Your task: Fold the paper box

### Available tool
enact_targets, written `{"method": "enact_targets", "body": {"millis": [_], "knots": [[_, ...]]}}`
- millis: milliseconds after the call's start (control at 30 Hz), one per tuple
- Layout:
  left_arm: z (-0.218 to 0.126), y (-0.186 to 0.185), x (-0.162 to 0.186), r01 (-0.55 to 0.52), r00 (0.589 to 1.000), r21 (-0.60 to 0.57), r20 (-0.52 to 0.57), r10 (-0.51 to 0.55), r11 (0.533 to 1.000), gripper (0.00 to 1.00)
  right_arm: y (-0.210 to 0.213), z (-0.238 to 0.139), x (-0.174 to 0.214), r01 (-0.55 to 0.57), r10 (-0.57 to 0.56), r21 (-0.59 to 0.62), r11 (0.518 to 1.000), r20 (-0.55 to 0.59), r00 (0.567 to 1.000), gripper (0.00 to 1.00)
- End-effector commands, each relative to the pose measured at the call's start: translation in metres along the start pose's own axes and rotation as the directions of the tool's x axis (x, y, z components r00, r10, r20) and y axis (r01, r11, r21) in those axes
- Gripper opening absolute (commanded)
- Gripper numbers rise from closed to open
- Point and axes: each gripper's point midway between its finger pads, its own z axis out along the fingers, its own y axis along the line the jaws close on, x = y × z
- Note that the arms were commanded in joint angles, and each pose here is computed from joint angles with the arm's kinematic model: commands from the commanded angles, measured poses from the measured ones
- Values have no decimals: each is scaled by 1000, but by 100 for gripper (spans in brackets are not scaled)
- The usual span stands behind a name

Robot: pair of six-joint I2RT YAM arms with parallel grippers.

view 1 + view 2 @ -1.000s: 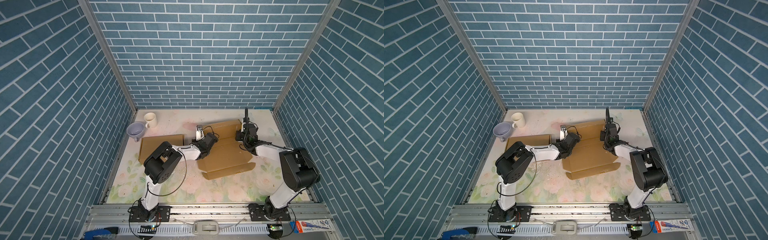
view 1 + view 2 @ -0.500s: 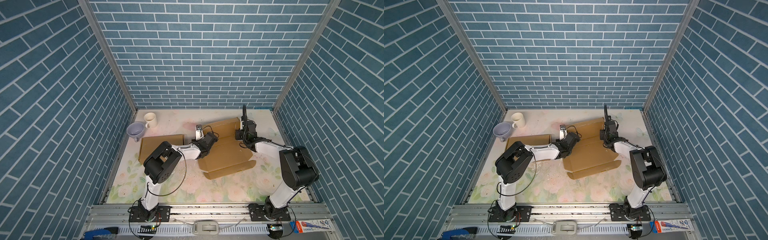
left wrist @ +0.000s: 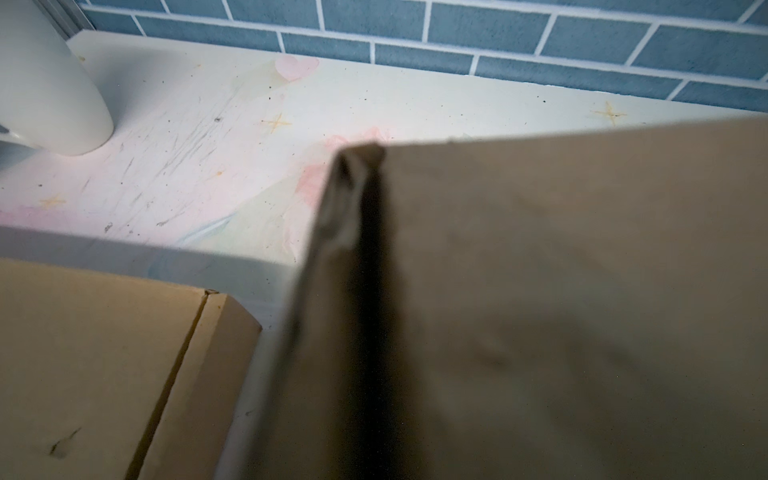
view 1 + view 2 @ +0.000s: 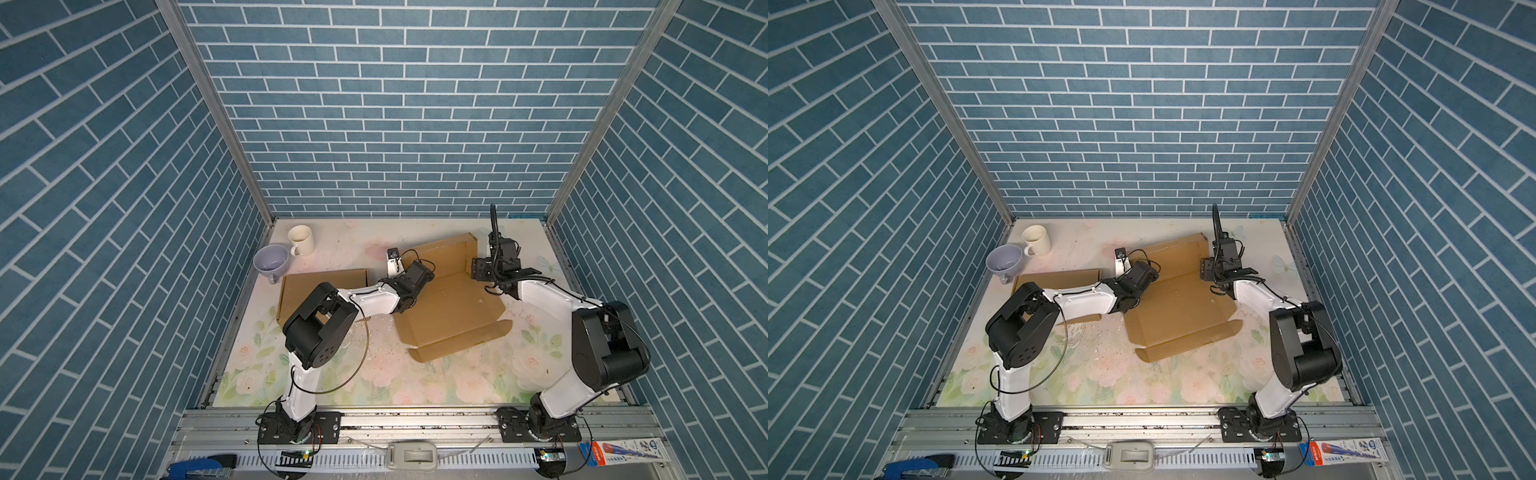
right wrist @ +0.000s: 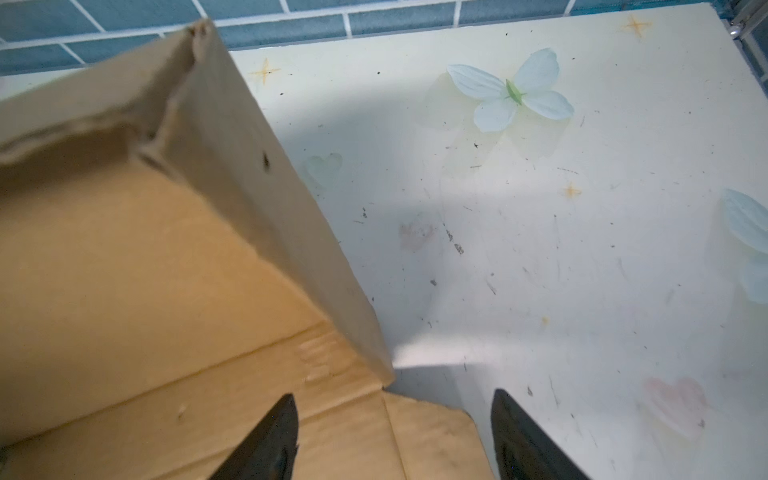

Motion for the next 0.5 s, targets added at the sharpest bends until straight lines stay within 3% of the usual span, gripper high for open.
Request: {"method": "enact_targets", "body": {"millis": [0, 233, 467], "knots": [[6, 36, 59, -102, 964, -63, -251, 83, 993, 0, 3, -43, 2, -82, 80, -43, 996, -36, 996, 78], [2, 36, 50, 0, 944, -29, -331, -9, 1000, 0, -24, -110, 57, -298, 304, 58, 953, -177, 936, 74], [2, 33, 56, 113, 912, -16, -396, -110, 994, 0, -17, -141, 121, -523, 512, 58, 851, -318, 798, 78]]}}
